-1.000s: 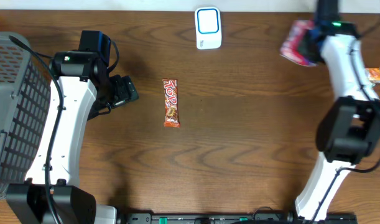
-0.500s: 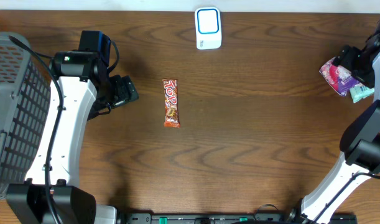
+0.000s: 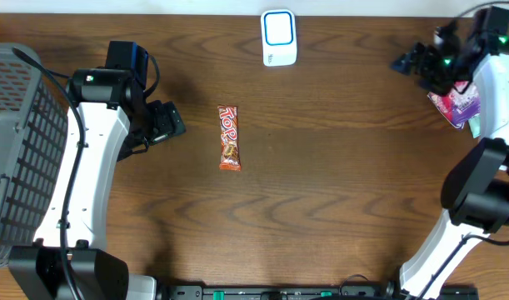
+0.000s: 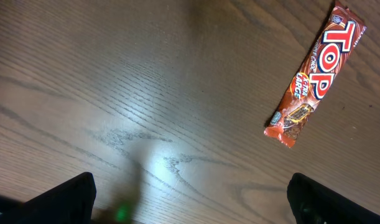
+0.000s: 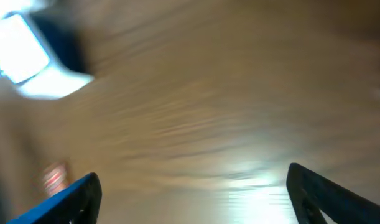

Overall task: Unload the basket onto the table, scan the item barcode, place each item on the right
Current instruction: 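Move the right gripper over the red TOP wafer bar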

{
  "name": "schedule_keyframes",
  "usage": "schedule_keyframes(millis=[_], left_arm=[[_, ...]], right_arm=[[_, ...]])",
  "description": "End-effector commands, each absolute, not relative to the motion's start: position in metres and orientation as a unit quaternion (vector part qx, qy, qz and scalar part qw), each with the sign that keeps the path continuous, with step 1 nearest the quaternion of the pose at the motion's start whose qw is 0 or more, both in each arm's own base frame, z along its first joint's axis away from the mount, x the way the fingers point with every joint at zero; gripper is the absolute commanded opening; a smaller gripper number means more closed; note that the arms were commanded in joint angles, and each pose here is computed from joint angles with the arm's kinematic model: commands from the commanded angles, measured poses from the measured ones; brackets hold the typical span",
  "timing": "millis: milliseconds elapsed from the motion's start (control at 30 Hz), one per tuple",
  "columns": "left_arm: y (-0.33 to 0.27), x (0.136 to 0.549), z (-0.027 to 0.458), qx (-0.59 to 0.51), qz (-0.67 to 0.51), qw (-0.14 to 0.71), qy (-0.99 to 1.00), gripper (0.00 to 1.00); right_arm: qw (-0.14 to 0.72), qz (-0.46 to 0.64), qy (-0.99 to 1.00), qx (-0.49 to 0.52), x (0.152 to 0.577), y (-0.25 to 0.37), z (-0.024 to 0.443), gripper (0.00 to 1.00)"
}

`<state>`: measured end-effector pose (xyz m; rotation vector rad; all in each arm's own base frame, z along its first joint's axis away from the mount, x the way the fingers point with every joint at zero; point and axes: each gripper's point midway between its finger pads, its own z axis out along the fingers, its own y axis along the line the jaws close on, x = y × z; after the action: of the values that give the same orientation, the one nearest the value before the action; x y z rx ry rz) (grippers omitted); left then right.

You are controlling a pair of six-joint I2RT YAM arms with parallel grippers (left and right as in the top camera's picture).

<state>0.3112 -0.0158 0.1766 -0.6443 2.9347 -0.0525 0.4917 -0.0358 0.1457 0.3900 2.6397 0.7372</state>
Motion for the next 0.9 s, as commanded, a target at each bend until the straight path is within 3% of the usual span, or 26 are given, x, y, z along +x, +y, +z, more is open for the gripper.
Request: schedule_keyframes(millis=[0,333,567,867], left_arm=[[-0.013,0.311,0.175,-0.209,-0.010,0.066,0.976,0.98],[-0.013,0.311,0.175,-0.209,-0.010,0.066,0.976,0.98],[-0.013,0.311,0.175,-0.209,-0.010,0.066,0.976,0.98],[-0.013,0.311,0.175,-0.209,-0.010,0.066,0.976,0.98]], right_arm=[[0.179,0.342,0.921,0.055,0.483,0.033,0.173,0.79],[0.100,0.327,0.936,-0.088,0.440,0.185,0.125,0.67],[0.105,0.258,0.960,-0.038,0.421,0.264,0.074,0.58],[0.174,0.139,0.975,-0.025,0.399,0.308,0.060,0.59]])
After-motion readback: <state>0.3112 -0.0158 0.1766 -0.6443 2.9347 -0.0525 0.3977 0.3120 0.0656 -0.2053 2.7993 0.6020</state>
